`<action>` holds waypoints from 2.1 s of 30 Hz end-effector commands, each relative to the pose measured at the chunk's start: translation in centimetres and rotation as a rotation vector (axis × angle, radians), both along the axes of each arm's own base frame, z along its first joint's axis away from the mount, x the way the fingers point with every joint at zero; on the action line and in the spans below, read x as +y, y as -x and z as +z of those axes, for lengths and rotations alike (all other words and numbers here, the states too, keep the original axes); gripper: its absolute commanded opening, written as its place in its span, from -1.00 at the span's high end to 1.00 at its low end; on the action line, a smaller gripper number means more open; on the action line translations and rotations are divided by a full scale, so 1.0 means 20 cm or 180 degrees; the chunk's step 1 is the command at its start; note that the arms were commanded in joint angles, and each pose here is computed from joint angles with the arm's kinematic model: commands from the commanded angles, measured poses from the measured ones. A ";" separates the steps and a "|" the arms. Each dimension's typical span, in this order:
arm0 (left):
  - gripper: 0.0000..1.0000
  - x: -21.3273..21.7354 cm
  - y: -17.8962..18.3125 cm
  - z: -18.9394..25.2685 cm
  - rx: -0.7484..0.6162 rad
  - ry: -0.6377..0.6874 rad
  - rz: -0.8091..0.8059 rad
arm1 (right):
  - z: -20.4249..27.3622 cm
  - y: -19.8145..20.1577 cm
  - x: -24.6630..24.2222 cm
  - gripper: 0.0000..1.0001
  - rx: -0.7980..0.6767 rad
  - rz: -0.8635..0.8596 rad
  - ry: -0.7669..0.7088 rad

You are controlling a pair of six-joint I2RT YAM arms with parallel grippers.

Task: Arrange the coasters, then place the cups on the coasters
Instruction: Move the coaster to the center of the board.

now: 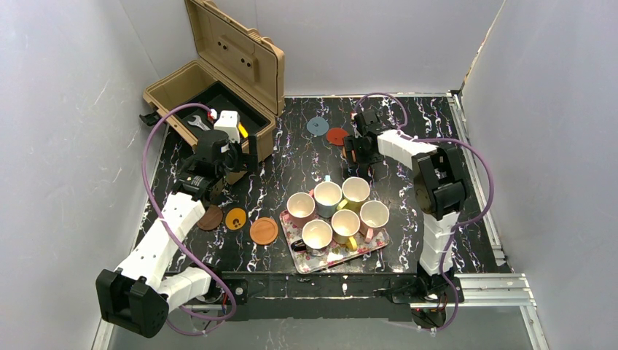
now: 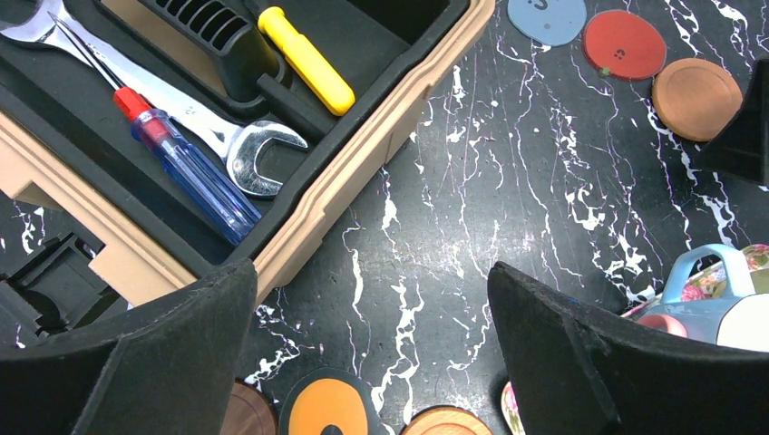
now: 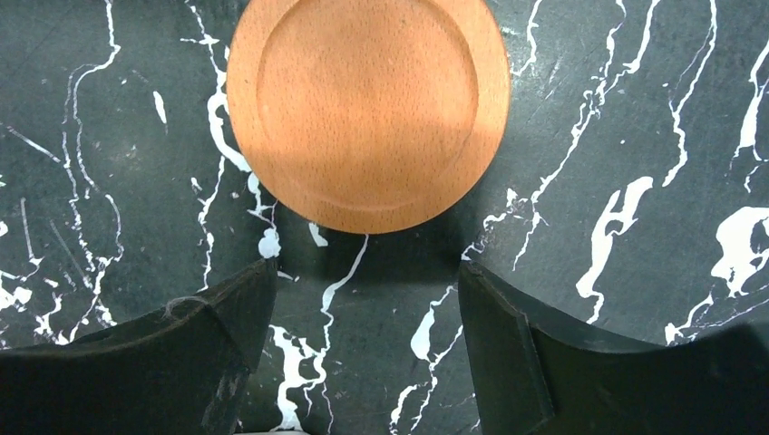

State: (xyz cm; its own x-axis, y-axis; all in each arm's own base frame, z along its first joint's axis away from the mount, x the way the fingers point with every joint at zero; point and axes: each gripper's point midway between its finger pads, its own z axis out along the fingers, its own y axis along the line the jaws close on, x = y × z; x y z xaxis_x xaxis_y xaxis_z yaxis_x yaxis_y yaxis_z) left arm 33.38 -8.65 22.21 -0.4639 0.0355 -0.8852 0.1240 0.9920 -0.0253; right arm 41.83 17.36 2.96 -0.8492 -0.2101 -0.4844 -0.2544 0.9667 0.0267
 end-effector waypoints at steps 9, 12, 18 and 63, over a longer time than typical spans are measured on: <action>-0.94 0.02 0.02 0.05 -0.0102 0.0019 0.0011 | -0.06 -0.06 0.00 -0.59 0.0003 -0.0254 0.0135; -0.94 0.02 0.02 0.06 -0.0113 0.0013 0.0017 | -0.07 -0.08 -0.01 -0.57 -0.0023 -0.0332 0.0180; -0.94 0.02 0.02 0.06 -0.0110 -0.0009 0.0027 | -0.09 -0.10 -0.01 -0.53 -0.0037 -0.0420 0.0194; -0.90 0.01 0.03 0.05 -0.0129 0.0101 0.0038 | 0.38 -0.08 0.01 -0.95 -0.0712 -0.0359 -0.0294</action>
